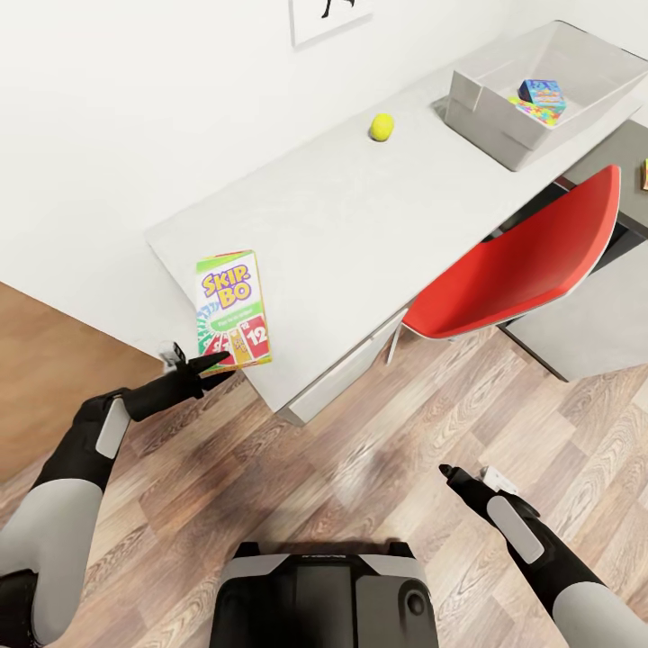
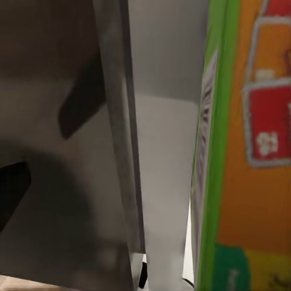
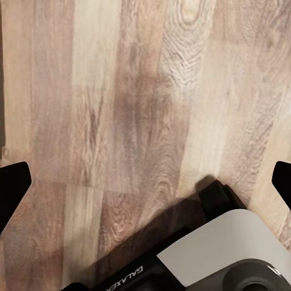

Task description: Put all the toys in the child's room - the three board games (two on the bed and one on the table), the two jigsaw puzzles on the table, and the tennis ball on the table - inside the toy box on the table in the child's room.

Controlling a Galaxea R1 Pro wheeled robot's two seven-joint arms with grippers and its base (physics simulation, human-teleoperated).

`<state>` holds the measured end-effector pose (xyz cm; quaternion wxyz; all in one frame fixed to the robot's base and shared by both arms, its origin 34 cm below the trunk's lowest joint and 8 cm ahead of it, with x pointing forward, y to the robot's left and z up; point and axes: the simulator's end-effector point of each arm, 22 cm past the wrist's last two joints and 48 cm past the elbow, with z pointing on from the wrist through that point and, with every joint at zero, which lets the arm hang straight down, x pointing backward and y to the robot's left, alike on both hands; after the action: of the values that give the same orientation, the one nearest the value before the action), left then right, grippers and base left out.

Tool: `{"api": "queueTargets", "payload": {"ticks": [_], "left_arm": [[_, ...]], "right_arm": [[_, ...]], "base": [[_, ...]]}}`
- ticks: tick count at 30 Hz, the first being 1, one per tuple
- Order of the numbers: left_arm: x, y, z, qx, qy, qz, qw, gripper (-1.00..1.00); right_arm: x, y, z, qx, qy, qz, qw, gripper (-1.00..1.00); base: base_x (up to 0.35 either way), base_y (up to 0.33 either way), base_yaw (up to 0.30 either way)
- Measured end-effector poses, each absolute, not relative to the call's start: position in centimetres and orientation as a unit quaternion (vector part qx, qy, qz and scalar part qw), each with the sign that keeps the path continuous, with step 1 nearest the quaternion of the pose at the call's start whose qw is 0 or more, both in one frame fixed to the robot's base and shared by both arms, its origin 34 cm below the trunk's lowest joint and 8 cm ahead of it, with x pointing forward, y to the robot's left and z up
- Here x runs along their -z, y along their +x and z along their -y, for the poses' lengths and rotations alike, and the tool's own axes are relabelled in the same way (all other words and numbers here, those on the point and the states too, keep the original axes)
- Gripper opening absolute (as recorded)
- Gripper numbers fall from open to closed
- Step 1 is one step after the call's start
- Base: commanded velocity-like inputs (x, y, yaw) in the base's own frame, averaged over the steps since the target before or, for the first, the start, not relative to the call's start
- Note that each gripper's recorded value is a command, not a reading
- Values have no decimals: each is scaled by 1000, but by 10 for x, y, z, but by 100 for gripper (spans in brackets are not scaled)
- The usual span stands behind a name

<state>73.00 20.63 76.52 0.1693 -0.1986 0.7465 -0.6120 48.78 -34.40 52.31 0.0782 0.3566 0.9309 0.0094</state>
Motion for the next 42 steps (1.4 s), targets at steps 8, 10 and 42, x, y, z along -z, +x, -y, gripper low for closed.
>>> {"api": "queueTargets", "payload": {"ticks": [8, 10, 42], "left_arm": [[-765, 730, -206, 612, -198, -746, 170, 100], [-765, 730, -206, 612, -198, -746, 170, 100], [-767, 731, -208, 614, -202, -743, 171, -100]], "right_arm": [[-523, 488, 343, -10, 357, -931, 78, 100], [-523, 488, 343, -10, 357, -931, 78, 100], [-523, 488, 341, -11, 353, -932, 78, 100]], "base": [[0, 0, 0], [0, 0, 0], [0, 0, 0]]}}
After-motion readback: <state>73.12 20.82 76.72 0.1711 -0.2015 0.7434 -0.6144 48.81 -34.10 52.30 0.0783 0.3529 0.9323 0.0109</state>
